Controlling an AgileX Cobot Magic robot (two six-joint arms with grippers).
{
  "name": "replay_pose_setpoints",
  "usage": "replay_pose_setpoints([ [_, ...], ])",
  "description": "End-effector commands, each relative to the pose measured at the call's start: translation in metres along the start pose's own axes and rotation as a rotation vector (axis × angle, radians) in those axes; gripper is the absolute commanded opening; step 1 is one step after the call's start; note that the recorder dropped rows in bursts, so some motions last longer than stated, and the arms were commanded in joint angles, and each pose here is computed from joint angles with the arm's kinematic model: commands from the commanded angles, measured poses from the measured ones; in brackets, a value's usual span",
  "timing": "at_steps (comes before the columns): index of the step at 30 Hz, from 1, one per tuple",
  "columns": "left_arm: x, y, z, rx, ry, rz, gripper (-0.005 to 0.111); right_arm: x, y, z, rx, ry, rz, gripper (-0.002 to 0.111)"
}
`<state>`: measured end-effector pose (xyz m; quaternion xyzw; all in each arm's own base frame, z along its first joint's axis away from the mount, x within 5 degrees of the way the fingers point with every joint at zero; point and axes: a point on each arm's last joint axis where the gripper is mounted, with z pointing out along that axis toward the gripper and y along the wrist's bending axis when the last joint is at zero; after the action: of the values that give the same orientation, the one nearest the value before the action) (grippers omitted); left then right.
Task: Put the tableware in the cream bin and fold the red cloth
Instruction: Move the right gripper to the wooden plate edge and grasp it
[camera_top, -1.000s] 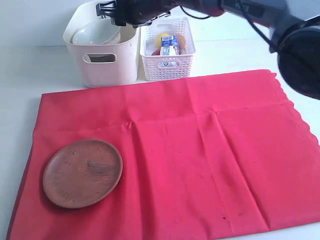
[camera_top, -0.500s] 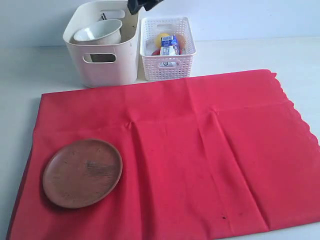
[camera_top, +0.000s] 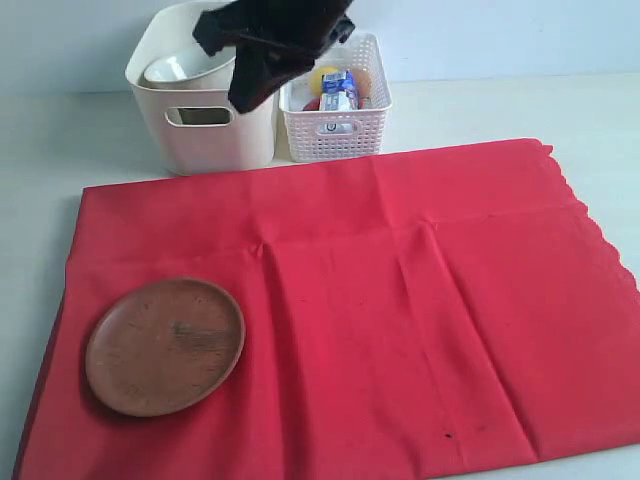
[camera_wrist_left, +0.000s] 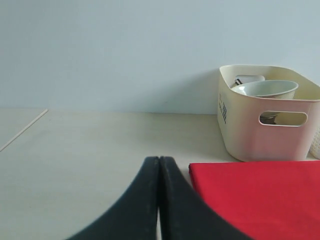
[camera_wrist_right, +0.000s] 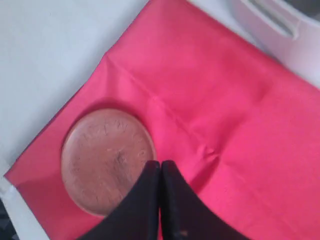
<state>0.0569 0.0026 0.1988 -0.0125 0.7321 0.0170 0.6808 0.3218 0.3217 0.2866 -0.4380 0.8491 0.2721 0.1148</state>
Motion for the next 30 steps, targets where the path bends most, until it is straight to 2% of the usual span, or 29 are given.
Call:
replay_pose_setpoints([
  [1,-0.001,0.000,0.000,-0.002,-0.007,-0.005,0.000,0.028,0.004,0.021,-0.030,0.043,-0.018,0.000],
  [12,-0.001,0.000,0.000,-0.002,-0.007,-0.005,0.000,0.098,0.020,0.087,0.050,0.072,-0.054,0.002],
  [14,-0.001,0.000,0.000,-0.002,-0.007,-0.005,0.000,0.103,0.025,0.095,0.066,0.059,-0.060,0.010],
  [20,-0.001,0.000,0.000,-0.002,-0.007,-0.005,0.000,0.100,0.040,0.106,0.087,0.002,-0.049,0.046],
  [22,-0.001,0.000,0.000,-0.002,-0.007,-0.005,0.000,0.099,0.042,0.109,0.090,-0.011,-0.053,0.055],
  [24,-0.001,0.000,0.000,-0.002,-0.007,-0.005,0.000,0.101,0.044,0.115,0.084,0.000,-0.052,0.059],
  [30,-0.001,0.000,0.000,-0.002,-0.007,-0.005,0.000,0.112,0.035,0.144,0.079,0.051,-0.002,0.059],
])
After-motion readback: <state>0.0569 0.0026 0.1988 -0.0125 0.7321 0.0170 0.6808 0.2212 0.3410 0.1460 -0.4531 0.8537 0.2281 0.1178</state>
